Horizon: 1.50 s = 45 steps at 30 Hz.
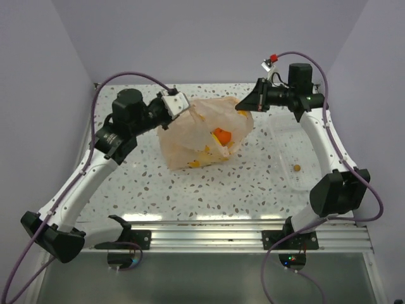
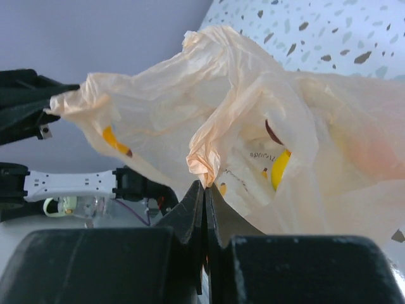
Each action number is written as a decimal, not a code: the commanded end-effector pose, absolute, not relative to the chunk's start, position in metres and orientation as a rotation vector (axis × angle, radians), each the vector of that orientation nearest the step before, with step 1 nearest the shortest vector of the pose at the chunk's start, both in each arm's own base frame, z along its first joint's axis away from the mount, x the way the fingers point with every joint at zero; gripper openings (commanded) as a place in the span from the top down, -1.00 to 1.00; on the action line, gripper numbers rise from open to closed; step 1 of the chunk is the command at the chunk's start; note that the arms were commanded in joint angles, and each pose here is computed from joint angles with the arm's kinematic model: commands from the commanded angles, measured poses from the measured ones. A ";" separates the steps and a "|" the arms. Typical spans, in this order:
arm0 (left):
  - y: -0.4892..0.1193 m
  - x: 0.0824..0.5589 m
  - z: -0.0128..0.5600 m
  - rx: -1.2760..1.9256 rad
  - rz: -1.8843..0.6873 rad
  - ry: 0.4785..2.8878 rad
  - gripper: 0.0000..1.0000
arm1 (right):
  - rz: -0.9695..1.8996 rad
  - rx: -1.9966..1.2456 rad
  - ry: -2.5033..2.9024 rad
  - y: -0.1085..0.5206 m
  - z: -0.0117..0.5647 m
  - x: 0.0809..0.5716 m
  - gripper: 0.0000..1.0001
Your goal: Place the fake fruits into the plastic bag and tie a complex knot
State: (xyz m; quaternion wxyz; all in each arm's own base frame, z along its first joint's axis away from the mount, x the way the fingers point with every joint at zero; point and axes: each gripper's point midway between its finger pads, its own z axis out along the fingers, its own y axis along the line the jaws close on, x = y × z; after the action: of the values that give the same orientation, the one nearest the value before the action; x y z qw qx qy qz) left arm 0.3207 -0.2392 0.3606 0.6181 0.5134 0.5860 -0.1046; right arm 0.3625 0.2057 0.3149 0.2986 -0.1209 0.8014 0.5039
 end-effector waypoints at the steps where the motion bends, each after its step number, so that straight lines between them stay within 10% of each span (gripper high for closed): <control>1: -0.220 0.325 0.413 0.884 -0.420 1.355 1.00 | 1.353 -0.406 1.926 0.195 0.378 0.350 1.00; 10: -0.182 0.348 0.429 0.633 -0.618 1.409 1.00 | 1.271 -0.520 1.756 0.188 0.404 0.346 1.00; 20: -0.216 0.319 0.407 0.945 -0.895 1.261 1.00 | 1.607 -0.365 1.767 0.201 0.404 0.345 0.49; 27: -0.211 0.340 0.409 0.956 -0.854 1.293 1.00 | 1.644 -0.424 1.618 0.203 0.440 0.326 1.00; 39: -0.200 0.329 0.523 0.847 -0.894 1.052 1.00 | 1.589 -0.441 1.463 0.195 0.504 0.304 1.00; 45: -0.192 0.357 0.467 0.835 -0.869 1.206 1.00 | 1.449 -0.373 1.619 0.185 0.445 0.352 1.00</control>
State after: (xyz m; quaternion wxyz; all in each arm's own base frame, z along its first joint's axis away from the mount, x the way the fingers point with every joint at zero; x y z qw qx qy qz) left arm 0.3425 -0.1984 0.4914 0.6642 0.3816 0.5076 -0.3943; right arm 0.3214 0.1906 0.4842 0.4466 -0.1692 0.6152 0.6272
